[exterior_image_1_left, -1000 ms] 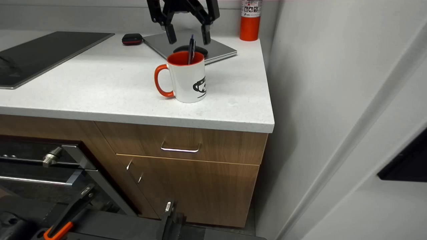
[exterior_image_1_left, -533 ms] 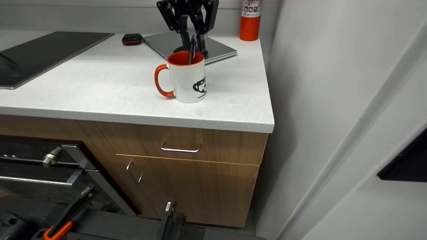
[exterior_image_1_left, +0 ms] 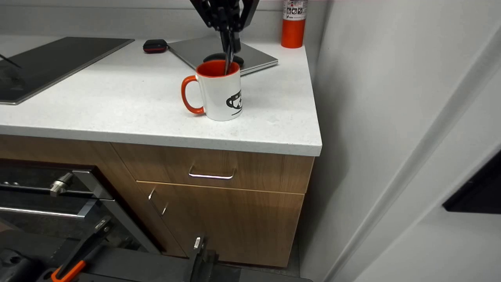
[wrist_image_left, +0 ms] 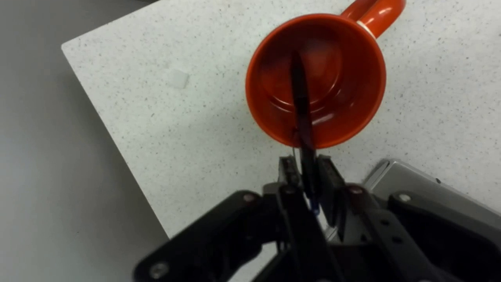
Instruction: Remove then pen from the cup
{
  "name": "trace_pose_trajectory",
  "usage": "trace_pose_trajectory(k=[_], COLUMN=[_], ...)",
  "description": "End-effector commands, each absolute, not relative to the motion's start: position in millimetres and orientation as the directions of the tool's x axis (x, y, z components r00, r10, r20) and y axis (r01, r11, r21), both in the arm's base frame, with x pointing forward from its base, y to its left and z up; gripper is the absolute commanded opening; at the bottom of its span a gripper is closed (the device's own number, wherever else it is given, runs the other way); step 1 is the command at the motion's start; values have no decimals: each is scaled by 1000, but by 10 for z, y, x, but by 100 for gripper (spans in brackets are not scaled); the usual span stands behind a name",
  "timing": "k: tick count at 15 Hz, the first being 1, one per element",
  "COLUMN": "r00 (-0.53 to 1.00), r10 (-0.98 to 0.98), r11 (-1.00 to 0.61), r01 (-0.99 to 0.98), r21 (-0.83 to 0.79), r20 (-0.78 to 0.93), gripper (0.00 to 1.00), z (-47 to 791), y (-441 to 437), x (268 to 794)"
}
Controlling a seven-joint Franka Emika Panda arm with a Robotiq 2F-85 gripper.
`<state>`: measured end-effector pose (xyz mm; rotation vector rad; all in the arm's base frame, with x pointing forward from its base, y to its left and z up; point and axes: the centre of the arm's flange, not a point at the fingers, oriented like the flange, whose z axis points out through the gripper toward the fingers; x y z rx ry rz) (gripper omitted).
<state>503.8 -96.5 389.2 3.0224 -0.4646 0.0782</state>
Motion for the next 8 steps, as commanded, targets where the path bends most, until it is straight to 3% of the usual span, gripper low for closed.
trace_pose_trajectory(k=[1,8], r00=[943,925], r10=[-294,-132], r11=[-951,-990], r01=[-305,-141], r21=[54,-2], r20=[156,355], gripper=[4,4], z=[4430,5444], y=[-985,-659], x=[4821,4576])
